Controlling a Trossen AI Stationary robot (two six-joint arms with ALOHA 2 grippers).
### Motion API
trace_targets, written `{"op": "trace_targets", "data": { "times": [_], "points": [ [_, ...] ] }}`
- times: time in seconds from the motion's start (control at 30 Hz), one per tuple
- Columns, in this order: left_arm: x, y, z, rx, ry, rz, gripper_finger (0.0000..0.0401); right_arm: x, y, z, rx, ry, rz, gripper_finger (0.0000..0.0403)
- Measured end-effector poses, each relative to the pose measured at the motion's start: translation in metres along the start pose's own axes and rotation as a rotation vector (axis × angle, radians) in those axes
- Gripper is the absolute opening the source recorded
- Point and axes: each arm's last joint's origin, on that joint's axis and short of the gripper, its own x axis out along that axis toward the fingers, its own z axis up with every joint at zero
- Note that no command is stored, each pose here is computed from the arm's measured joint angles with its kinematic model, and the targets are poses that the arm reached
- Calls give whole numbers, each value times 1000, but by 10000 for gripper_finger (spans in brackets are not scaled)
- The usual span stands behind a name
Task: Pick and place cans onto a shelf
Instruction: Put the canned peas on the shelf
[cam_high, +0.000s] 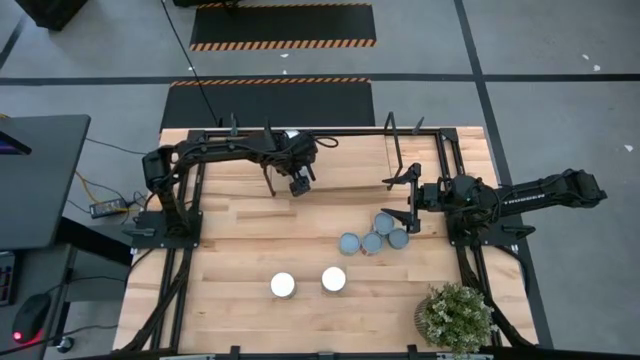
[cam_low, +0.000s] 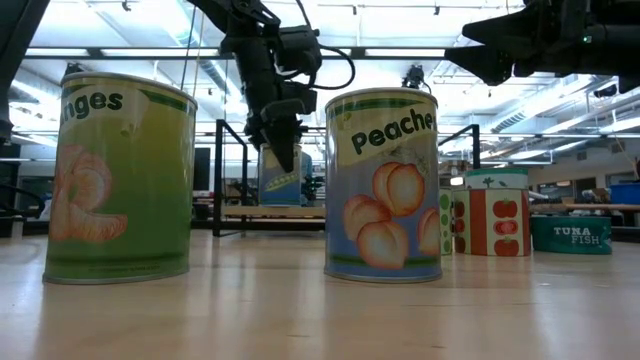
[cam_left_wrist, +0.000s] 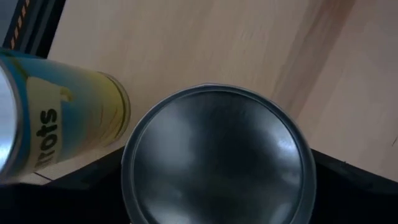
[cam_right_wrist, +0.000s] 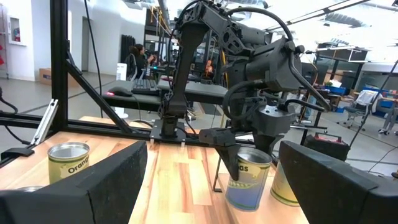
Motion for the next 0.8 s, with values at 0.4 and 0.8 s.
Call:
{"op": "trace_targets", "data": {
  "times": [0.4,0.8],
  "points": [
    [0,0,-4,-6,38,-6,355,0,0,0,4,0,0,372],
    [-4,0,1,62,9,-3,355,0,0,0,2,1,0,372]
  ]
}}
